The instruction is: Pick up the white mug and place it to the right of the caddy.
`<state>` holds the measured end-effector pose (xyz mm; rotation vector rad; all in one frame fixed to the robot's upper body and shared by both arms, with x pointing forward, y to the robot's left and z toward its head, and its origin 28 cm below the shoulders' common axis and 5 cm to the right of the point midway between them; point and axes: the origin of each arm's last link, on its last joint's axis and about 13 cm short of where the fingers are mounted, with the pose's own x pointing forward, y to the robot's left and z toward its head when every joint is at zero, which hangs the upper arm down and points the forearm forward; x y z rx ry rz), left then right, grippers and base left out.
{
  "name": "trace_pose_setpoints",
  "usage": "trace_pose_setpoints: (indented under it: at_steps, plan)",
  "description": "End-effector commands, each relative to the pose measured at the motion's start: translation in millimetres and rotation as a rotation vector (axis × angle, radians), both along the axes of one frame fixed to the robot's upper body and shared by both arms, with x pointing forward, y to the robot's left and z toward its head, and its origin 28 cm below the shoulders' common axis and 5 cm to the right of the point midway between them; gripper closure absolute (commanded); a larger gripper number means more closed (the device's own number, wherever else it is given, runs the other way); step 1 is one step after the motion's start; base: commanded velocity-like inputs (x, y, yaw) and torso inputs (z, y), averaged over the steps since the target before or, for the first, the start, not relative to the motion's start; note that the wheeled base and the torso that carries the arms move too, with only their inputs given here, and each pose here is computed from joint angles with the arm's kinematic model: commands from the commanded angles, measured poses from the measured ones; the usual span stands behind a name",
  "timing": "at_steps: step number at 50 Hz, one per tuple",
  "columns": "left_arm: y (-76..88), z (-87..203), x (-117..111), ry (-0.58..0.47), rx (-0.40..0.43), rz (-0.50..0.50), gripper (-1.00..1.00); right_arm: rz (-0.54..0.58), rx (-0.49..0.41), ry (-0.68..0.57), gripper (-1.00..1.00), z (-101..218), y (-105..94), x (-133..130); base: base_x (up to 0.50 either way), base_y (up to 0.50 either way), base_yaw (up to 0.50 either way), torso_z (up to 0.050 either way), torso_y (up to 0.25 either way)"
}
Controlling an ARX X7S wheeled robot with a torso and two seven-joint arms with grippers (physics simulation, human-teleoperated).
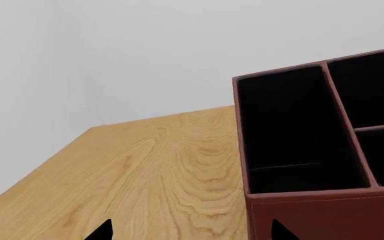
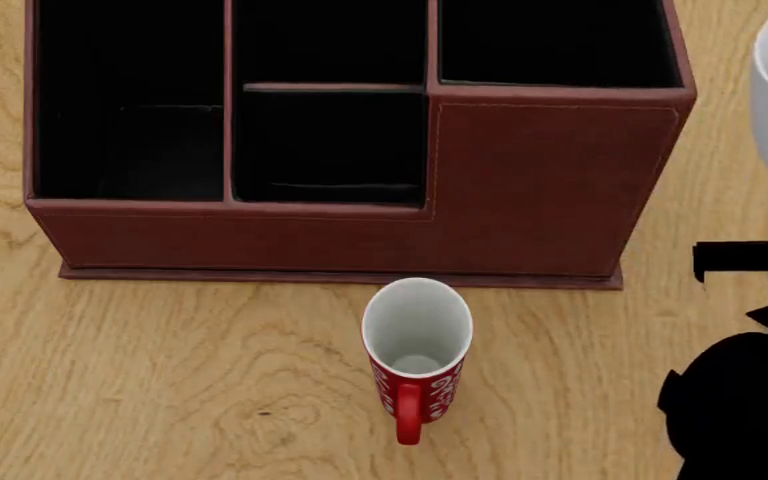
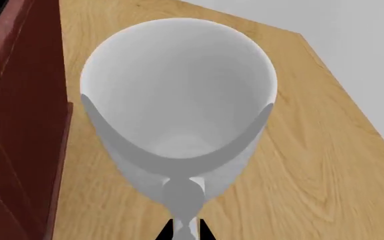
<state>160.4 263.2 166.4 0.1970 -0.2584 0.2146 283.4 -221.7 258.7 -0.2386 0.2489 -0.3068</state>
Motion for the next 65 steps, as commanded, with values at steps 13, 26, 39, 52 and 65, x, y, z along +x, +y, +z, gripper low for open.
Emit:
trace_pose_setpoints:
  at_steps: [13, 26, 39, 52, 65]
  plan:
    - [-13.8, 0, 50, 0.039, 0.008, -0.018, -1.00, 0.007, -0.020, 0.046, 1.00, -10, -7.5, 74, 0.00, 0.00, 0.00, 0.000, 0.001]
    - [-16.3, -1, 58, 0.039, 0.015, -0.022, -1.00, 0.017, 0.002, 0.089, 1.00, -34, -4.9, 93, 0.00, 0.00, 0.00, 0.000, 0.001]
    - [-14.8, 0, 55, 0.035, 0.020, -0.017, -1.00, 0.004, 0.022, 0.123, 1.00, -53, -7.0, 97, 0.00, 0.00, 0.00, 0.001, 0.001]
    - [-15.9, 0, 56, 0.035, 0.025, -0.016, -1.00, -0.007, 0.051, 0.154, 1.00, -74, -7.6, 99, 0.00, 0.00, 0.00, 0.000, 0.001]
    - [-16.1, 1, 55, 0.032, 0.026, -0.016, -1.00, -0.004, 0.077, 0.173, 1.00, -85, -7.9, 98, 0.00, 0.00, 0.00, 0.000, 0.000]
